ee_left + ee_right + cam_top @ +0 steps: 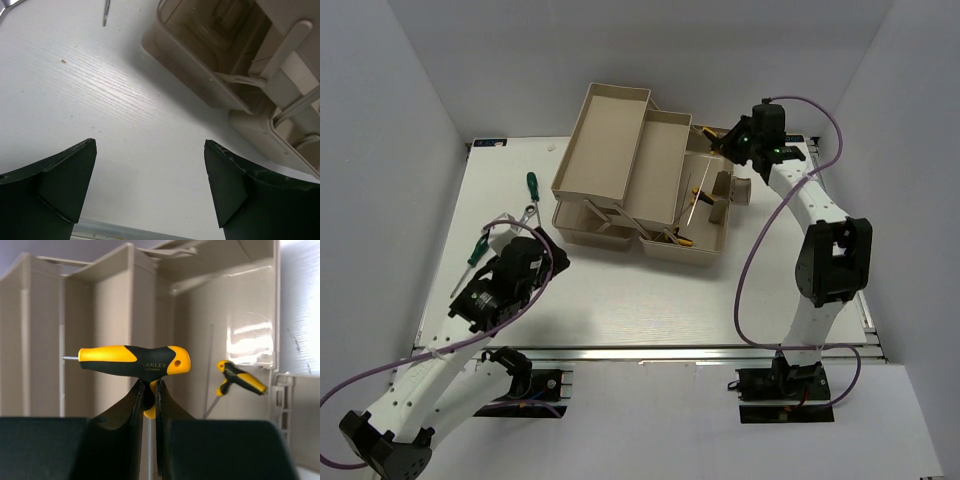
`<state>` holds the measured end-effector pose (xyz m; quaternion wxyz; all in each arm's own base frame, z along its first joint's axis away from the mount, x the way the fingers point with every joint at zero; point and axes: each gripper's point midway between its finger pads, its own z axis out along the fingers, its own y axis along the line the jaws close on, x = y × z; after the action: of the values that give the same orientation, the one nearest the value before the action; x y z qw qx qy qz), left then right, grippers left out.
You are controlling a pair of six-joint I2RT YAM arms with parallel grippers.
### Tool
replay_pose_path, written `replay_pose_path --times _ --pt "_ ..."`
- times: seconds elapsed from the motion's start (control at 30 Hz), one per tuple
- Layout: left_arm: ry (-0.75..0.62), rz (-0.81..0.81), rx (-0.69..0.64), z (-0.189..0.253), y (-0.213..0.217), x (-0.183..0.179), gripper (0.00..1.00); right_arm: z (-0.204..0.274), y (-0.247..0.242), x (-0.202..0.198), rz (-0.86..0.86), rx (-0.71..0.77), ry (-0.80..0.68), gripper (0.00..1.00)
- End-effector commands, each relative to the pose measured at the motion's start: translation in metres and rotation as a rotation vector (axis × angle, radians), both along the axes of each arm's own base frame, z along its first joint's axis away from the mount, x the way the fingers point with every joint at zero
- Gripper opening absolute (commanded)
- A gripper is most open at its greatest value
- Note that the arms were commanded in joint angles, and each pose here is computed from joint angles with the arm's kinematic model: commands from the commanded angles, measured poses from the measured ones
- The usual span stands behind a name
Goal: Sort the tools into containers
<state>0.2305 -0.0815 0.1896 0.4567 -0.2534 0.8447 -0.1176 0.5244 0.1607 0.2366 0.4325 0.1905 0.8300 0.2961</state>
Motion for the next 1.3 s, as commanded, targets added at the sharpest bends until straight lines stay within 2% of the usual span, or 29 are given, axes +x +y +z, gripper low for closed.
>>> replay_pose_path --times 0.0,0.07,0.1,0.13,0.17,0.27,0.33,0.37,0.4,0.47,0.53,0.6,0.67,0.7,0.73,0.77,0.83,0.87,0.93,0.97,1.0,1.03,1.07,1.17,1.23,1.27 --pt "0.019 0.057 0.033 -0.005 0.012 -0.003 0.98 0.013 -0.001 0.02 -0.019 -0.013 -0.095 0.12" --pt "0.023 0.06 0.043 -0.004 0.013 -0.002 0.98 0.004 -0.002 0.024 -0.005 -0.039 -0.106 0.17" --pt "0.04 0.058 0.059 -0.008 0.012 0.0 0.97 -0.005 -0.003 0.022 0.0 -0.054 -0.097 0.26" --pt "0.045 0.056 0.065 -0.008 0.011 0.002 0.97 -0.007 -0.005 0.022 0.015 -0.087 -0.11 0.3" --pt "0.052 0.058 0.069 -0.01 0.01 0.003 0.95 -0.007 -0.006 0.021 0.02 -0.1 -0.117 0.4" --pt "0.097 0.077 0.099 -0.017 0.011 0.011 0.92 -0.003 -0.005 0.014 0.084 -0.147 -0.158 0.53" --pt "0.136 0.076 0.103 -0.022 0.009 0.017 0.82 0.008 0.0 0.005 0.178 -0.163 -0.209 0.58" --pt "0.155 0.102 0.104 -0.024 0.019 0.022 0.78 0.012 0.001 0.002 0.199 -0.164 -0.222 0.65" --pt "0.154 0.104 0.092 -0.022 0.023 0.028 0.7 0.018 0.002 -0.004 0.249 -0.149 -0.245 0.66" --pt "0.172 0.106 0.042 -0.025 0.039 0.041 0.6 0.029 0.001 -0.019 0.356 -0.17 -0.31 0.72" --pt "0.164 0.176 0.001 -0.023 0.07 0.05 0.51 0.05 0.006 -0.046 0.568 -0.108 -0.426 0.72" --pt "0.156 0.139 -0.059 -0.025 0.077 0.063 0.5 0.063 0.007 -0.08 0.792 -0.049 -0.526 0.76" --pt "0.154 0.182 -0.111 -0.034 0.106 0.081 0.54 0.062 0.005 -0.103 0.87 -0.055 -0.547 0.72" --pt "0.146 0.138 -0.169 -0.034 0.101 0.089 0.57 0.057 0.002 -0.106 0.903 -0.135 -0.599 0.7" --pt "0.134 0.146 -0.188 -0.036 0.109 0.097 0.62 0.052 0.001 -0.123 0.924 -0.16 -0.575 0.65" --pt "0.109 0.126 -0.196 -0.034 0.111 0.118 0.7 0.037 -0.002 -0.13 0.948 -0.235 -0.599 0.5" --pt "0.089 0.118 -0.194 -0.032 0.115 0.14 0.75 0.035 -0.005 -0.149 0.97 -0.292 -0.619 0.31" --pt "0.053 0.109 -0.19 -0.027 0.118 0.156 0.77 0.026 -0.006 -0.16 0.983 -0.294 -0.588 0.14" --pt "0.042 0.086 -0.184 -0.03 0.124 0.189 0.79 0.012 -0.009 -0.179 0.999 -0.326 -0.575 0.04" --pt "0.026 0.073 -0.169 -0.029 0.127 0.202 0.79 0.005 -0.009 -0.188 1.009 -0.32 -0.554 0.04" --pt "0.068 0.056 -0.179 -0.05 0.128 0.215 0.79 -0.002 -0.01 -0.2 1.014 -0.318 -0.542 0.05" --pt "0.031 0.039 -0.162 -0.037 0.131 0.235 0.8 -0.007 -0.01 -0.206 1.019 -0.318 -0.538 0.08" --pt "0.032 0.023 -0.145 -0.04 0.134 0.245 0.8 -0.01 -0.01 -0.211 1.021 -0.313 -0.533 0.13" --pt "0.014 -0.025 -0.114 -0.047 0.139 0.284 0.8 -0.024 -0.008 -0.23 1.022 -0.281 -0.511 0.2" --pt "0.025 -0.072 -0.107 -0.065 0.135 0.302 0.8 -0.033 -0.008 -0.239 1.02 -0.265 -0.499 0.23" --pt "-0.013 -0.102 -0.076 -0.055 0.135 0.316 0.8 -0.036 -0.008 -0.241 1.016 -0.258 -0.488 0.24"
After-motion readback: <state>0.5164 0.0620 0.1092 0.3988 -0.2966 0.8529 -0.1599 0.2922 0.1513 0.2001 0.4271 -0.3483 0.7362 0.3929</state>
